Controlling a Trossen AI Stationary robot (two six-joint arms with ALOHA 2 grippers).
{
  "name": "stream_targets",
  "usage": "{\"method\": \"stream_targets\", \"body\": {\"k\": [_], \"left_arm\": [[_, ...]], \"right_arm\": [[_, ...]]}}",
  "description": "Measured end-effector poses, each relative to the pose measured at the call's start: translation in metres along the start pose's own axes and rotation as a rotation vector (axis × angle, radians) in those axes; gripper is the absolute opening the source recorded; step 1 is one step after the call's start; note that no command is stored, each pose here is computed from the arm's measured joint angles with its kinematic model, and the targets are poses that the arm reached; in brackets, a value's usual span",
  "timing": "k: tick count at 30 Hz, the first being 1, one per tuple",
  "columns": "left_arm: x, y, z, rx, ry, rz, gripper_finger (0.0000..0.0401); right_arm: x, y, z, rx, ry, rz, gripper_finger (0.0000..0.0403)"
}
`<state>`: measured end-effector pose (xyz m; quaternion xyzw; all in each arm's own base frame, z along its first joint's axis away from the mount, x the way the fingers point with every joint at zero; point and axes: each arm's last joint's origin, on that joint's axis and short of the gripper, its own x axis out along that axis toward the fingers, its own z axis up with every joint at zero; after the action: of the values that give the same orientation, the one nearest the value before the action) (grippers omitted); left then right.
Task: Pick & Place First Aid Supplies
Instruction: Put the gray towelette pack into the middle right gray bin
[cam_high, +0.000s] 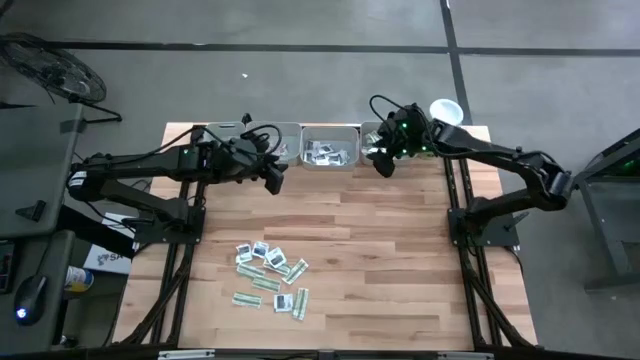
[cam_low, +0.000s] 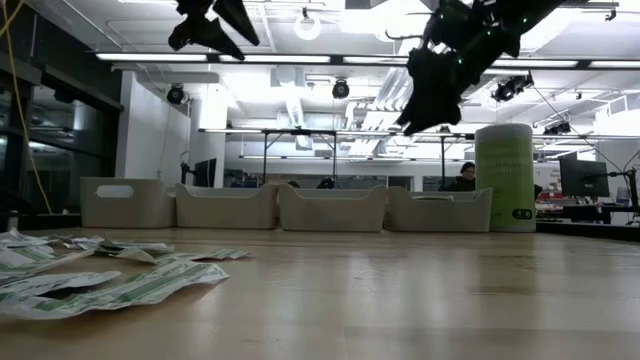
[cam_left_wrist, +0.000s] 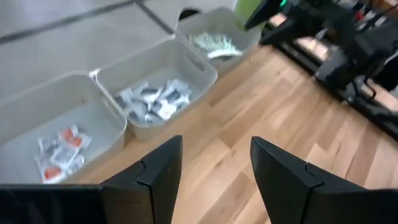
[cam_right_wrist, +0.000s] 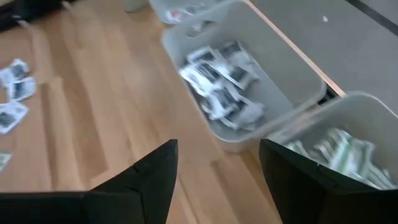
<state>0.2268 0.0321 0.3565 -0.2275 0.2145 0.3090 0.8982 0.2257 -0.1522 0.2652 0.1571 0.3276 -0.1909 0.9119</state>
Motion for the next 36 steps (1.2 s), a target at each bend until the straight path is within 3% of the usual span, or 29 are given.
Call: {"method": "stream_targets", "body": {"k": [8,17,20,29,36], "left_arm": [[-0.002,0.007,-0.021,-0.004,0.204,0.039,0.0188],[0.005,0.009,-0.073,-0.091,0.387,0.139,0.0188],[0.007,0.01,-0.093,-0.173,0.436,0.185,0.0188],[0.006,0.019,-0.154,-0.579,0.633,0.37,0.0188],[0.001,0.022,-0.18,-0.684,0.664,0.456,0.0188]], "right_arm": [[-0.004,0.018,0.003,-0.039,0.015,0.045,0.022],[-0.003,0.021,0.0,0.002,0.044,0.073,0.022],[-0.003,0.021,0.0,-0.001,0.047,0.074,0.022],[-0.003,0.021,0.0,0.003,0.047,0.073,0.022],[-0.003,0.021,0.0,0.003,0.046,0.066,0.022]]}}
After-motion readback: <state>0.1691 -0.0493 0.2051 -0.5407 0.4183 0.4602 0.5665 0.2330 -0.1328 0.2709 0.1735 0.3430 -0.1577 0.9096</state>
